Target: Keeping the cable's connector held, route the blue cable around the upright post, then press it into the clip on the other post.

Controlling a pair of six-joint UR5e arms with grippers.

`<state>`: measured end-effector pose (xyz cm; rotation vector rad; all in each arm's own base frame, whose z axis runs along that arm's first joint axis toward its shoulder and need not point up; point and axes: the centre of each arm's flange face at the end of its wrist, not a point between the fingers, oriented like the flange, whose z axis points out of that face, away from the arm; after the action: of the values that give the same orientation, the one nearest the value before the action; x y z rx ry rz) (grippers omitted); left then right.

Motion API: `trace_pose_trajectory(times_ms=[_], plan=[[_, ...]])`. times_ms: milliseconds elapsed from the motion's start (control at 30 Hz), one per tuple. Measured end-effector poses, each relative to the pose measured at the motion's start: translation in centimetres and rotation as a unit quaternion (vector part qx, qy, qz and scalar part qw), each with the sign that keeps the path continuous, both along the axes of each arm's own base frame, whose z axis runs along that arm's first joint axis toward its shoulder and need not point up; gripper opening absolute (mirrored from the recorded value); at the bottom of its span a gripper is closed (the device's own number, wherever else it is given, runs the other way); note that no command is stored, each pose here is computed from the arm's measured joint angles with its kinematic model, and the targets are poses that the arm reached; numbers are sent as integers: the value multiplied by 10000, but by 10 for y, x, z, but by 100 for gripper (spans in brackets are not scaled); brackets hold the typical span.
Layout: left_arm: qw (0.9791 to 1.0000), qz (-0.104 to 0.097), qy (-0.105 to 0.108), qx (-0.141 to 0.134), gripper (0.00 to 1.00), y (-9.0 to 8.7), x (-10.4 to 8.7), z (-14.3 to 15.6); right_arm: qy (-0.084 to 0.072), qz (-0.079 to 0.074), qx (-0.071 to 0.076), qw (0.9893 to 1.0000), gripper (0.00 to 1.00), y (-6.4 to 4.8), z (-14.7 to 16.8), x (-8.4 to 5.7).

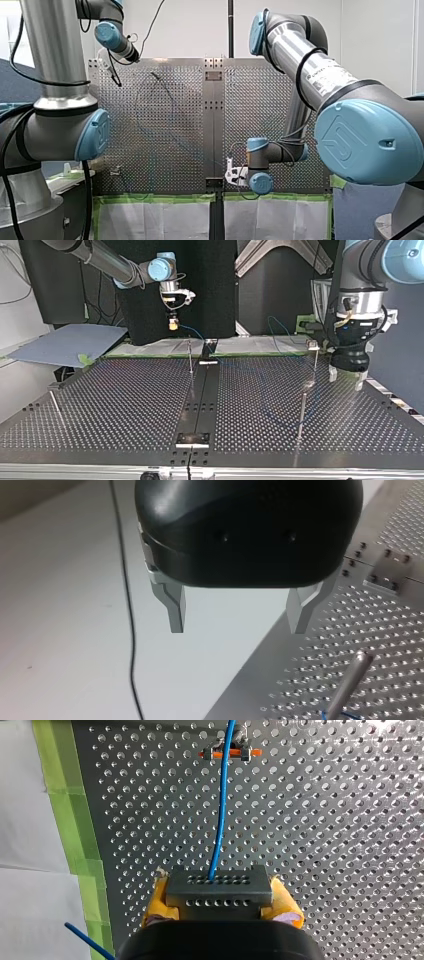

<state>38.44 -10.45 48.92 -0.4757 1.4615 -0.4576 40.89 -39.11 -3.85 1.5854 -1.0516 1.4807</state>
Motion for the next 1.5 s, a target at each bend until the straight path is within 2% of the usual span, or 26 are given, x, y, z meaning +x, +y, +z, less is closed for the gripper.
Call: trace_pose_trajectory(times_ms=[133,267,500,667,900,1133,1367,1500], plan=[[9996,26,197,179,99,-2,11,1,8,1,0,10000,0,0,0,0],[9984,50,421,380,99,-3,23,1,9,2,-9,10000,0,0,0,0],[9942,-15,793,732,99,-8,43,0,10,3,-16,10000,0,0,0,0],[9894,-87,1073,972,99,-12,44,-6,9,3,-16,10000,0,0,0,0],[9810,-208,1422,1302,99,-17,38,-14,3,6,-16,10000,0,0,0,0],[9749,-274,1477,1641,99,-20,36,-15,0,23,-8,10000,0,0,0,1],[9692,-228,1482,1952,99,-18,36,-15,-7,24,-5,10000,0,0,0,1],[9653,-229,1475,2144,99,-18,36,-15,-12,24,-6,10000,0,0,0,1]])
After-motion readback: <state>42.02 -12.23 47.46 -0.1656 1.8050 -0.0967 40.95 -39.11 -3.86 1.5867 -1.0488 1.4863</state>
